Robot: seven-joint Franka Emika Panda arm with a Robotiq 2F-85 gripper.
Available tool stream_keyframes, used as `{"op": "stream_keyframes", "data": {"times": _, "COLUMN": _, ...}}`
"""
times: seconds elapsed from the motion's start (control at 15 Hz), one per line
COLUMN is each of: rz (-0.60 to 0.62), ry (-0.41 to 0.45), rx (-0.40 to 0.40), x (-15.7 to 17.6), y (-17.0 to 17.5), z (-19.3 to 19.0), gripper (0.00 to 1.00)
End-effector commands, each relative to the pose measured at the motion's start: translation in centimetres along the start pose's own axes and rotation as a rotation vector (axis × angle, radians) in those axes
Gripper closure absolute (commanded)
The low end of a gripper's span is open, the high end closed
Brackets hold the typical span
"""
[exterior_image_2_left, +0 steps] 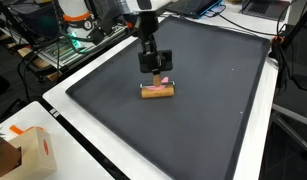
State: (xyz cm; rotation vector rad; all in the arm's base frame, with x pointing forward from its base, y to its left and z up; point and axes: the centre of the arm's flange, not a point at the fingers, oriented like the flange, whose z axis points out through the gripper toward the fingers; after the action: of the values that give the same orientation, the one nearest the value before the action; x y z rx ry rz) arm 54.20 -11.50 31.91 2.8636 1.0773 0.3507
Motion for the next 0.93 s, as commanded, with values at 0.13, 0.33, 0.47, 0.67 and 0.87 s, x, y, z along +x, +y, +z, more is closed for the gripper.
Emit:
{"op": "stream_keyframes", "data": {"times": 0.13, "rz": -0.117, "ry": 0.046, "rx": 0.031, "x": 2.5, "y": -3.2, "z": -0.4, "gripper": 0.76}}
{"op": "stream_keyframes", "data": {"times": 0.33, "rz": -0.149, "ry": 0.060, "rx": 0.058, "x": 3.9, "y": -4.4, "z": 0.2, "gripper": 0.76}}
{"op": "stream_keyframes", "data": {"times": 0.47, "rz": -0.168, "ry": 0.079, "rx": 0.074, "x": 4.8, "y": -5.1, "z": 0.2, "gripper": 0.76}}
{"op": "stream_keyframes", "data": {"times": 0.67, "rz": -0.209, "ry": 0.082, "rx": 0.105, "x": 5.9, "y": -6.5, "z": 0.4, "gripper": 0.76}}
{"op": "stream_keyframes", "data": {"times": 0.87, "rz": -0.247, "ry": 0.052, "rx": 0.153, "x": 6.6, "y": -7.8, "z": 1.2, "gripper": 0.76}}
